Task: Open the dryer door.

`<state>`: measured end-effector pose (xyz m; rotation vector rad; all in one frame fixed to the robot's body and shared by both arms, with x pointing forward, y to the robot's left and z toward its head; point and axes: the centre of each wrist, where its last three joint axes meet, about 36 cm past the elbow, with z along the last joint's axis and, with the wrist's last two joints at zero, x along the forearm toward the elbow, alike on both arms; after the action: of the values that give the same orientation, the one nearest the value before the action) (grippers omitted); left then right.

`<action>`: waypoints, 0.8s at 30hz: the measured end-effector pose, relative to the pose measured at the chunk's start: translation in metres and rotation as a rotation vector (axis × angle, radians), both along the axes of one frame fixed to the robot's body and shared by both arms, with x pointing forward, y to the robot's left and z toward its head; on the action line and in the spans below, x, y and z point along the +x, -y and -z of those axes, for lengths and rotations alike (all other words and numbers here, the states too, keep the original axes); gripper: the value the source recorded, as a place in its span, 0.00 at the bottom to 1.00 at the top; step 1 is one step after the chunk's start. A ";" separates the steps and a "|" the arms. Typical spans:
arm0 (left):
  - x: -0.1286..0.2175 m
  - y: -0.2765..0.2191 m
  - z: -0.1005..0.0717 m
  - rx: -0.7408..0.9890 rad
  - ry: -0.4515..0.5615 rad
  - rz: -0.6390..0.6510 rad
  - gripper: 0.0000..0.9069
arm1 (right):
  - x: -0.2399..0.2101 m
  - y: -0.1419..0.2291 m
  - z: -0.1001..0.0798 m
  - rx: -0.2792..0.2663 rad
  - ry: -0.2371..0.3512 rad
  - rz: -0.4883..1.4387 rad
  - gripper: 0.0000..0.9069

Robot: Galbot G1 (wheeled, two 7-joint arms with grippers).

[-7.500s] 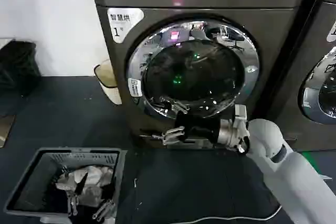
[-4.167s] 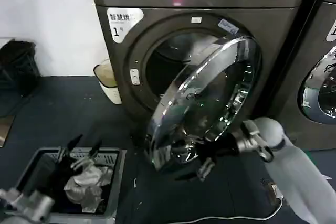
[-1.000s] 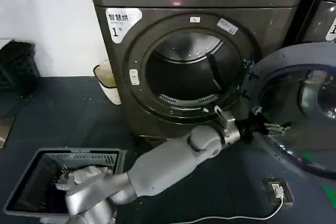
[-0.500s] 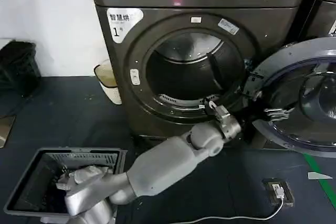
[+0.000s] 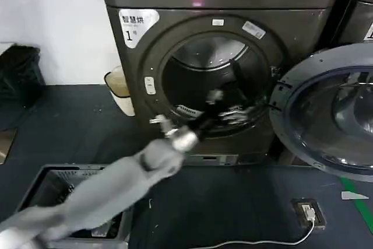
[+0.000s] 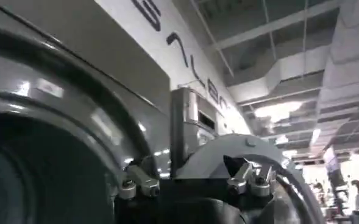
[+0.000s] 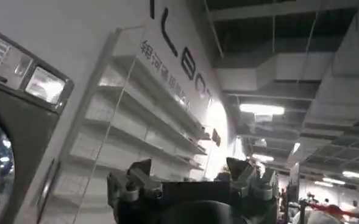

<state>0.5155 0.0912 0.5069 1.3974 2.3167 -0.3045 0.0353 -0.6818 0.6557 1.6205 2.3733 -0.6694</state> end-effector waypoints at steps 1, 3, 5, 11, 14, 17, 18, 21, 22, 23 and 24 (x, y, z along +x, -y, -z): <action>-0.002 -0.015 0.001 0.006 -0.003 -0.004 1.00 | 0.001 -0.001 -0.001 -0.004 0.001 0.006 1.00; -0.007 -0.048 0.004 0.007 -0.002 -0.019 1.00 | 0.004 -0.003 -0.004 -0.005 0.007 0.011 1.00; -0.013 -0.078 0.007 0.029 -0.014 -0.055 1.00 | 0.005 -0.007 -0.007 0.004 0.014 0.019 1.00; -0.035 -0.158 0.008 0.194 -0.051 -0.150 1.00 | 0.013 -0.011 -0.010 -0.019 -0.005 0.047 1.00; -0.049 -0.199 0.001 0.325 -0.095 -0.219 1.00 | 0.016 -0.011 -0.010 -0.021 -0.011 0.064 1.00; -0.060 -0.234 -0.012 0.448 -0.145 -0.271 1.00 | 0.020 -0.010 -0.009 -0.023 -0.012 0.065 1.00; -0.063 -0.245 -0.017 0.503 -0.167 -0.285 1.00 | 0.022 -0.010 -0.009 -0.024 -0.008 0.063 1.00; -0.069 -0.276 -0.032 0.682 -0.224 -0.322 1.00 | 0.025 -0.009 -0.008 -0.022 -0.003 0.054 1.00; -0.071 -0.286 -0.035 0.739 -0.258 -0.332 1.00 | 0.025 -0.008 -0.007 -0.020 -0.002 0.052 1.00; -0.072 -0.296 -0.038 0.791 -0.297 -0.337 1.00 | 0.026 -0.007 -0.007 -0.019 -0.001 0.050 1.00; -0.073 -0.305 -0.042 0.843 -0.341 -0.343 1.00 | 0.026 -0.006 -0.007 -0.020 0.000 0.049 1.00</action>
<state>0.4420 0.3965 0.5488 1.2868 3.0962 0.6636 0.0613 -0.6757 0.6625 1.6752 2.3261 -0.6999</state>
